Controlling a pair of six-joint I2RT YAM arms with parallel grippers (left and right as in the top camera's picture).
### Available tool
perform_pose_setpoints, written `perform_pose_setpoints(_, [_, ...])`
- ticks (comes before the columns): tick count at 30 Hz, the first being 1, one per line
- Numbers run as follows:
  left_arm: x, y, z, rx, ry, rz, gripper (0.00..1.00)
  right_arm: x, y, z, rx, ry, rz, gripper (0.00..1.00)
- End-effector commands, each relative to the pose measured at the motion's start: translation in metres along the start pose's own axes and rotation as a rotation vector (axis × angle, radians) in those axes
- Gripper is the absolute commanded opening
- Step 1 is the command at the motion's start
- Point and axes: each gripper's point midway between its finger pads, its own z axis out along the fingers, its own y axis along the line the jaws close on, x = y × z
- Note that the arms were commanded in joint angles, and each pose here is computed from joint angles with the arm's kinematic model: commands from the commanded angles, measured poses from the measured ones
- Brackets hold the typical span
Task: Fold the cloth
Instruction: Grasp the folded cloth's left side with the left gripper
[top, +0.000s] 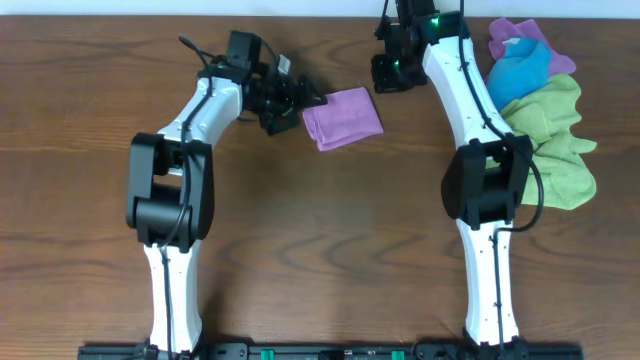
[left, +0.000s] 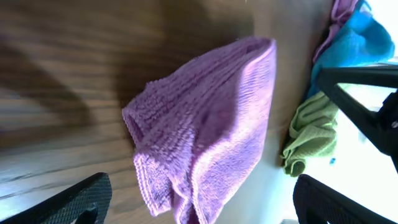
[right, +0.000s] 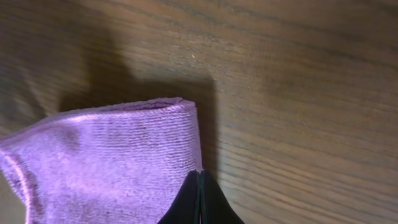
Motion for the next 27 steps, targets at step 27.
perform_pose_setpoints(27, [0.034, 0.028, 0.035, 0.133, 0.071, -0.047, 0.95, 0.042, 0.020, 0.077, -0.100, 0.177, 0.068, 0.02])
